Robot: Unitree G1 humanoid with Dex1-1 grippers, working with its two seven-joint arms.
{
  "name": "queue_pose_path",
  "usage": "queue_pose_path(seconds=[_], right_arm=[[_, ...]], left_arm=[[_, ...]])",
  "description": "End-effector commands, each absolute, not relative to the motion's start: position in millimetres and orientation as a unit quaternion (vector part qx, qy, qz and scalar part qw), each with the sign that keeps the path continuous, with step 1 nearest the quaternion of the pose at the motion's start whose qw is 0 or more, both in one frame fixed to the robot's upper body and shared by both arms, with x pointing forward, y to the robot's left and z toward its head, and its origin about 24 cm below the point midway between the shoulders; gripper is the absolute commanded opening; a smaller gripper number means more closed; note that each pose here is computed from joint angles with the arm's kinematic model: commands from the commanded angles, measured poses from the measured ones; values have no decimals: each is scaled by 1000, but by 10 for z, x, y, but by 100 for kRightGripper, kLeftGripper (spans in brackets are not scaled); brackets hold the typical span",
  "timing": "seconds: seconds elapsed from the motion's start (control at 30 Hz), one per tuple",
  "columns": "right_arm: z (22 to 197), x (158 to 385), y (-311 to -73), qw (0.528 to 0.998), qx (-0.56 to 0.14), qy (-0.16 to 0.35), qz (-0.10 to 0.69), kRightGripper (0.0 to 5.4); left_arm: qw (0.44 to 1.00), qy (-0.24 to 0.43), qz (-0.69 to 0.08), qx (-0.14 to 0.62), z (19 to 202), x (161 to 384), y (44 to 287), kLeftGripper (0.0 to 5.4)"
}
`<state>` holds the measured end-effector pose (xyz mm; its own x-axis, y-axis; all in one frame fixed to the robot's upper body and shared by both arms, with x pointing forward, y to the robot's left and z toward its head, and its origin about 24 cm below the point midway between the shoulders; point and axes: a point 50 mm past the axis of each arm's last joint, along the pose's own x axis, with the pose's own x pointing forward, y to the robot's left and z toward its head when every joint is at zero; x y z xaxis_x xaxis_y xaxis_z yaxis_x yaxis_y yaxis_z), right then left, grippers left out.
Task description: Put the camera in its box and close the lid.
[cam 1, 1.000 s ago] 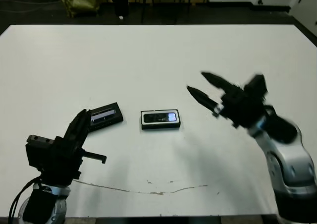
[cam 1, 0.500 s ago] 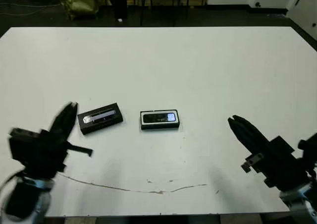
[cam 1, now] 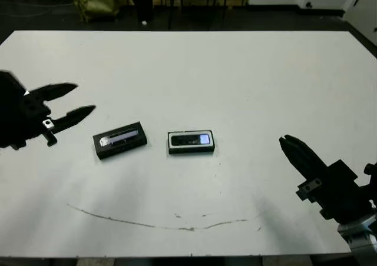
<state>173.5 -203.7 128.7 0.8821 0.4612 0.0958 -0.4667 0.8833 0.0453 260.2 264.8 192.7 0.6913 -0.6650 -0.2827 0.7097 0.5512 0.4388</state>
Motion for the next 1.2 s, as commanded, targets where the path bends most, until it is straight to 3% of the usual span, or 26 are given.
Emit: queue_pose_path(seconds=[0.03,0.27,0.6,1.2], right_arm=[[1222,1751,-2085,971,33,-30,236,0],[1234,1745,-2078,972,31,-30,231,0],[1282,1685,-1967,973,24,-5,228,0],[1228,1671,-1974,974,12,8,228,0]], left_arm=[[860,86,-434,255,1876,2712,2638,375],[840,116,-480,226,1730,2882,2598,539],[785,166,-568,183,1465,2927,2680,539],[768,199,-577,194,1320,2937,2664,539]])
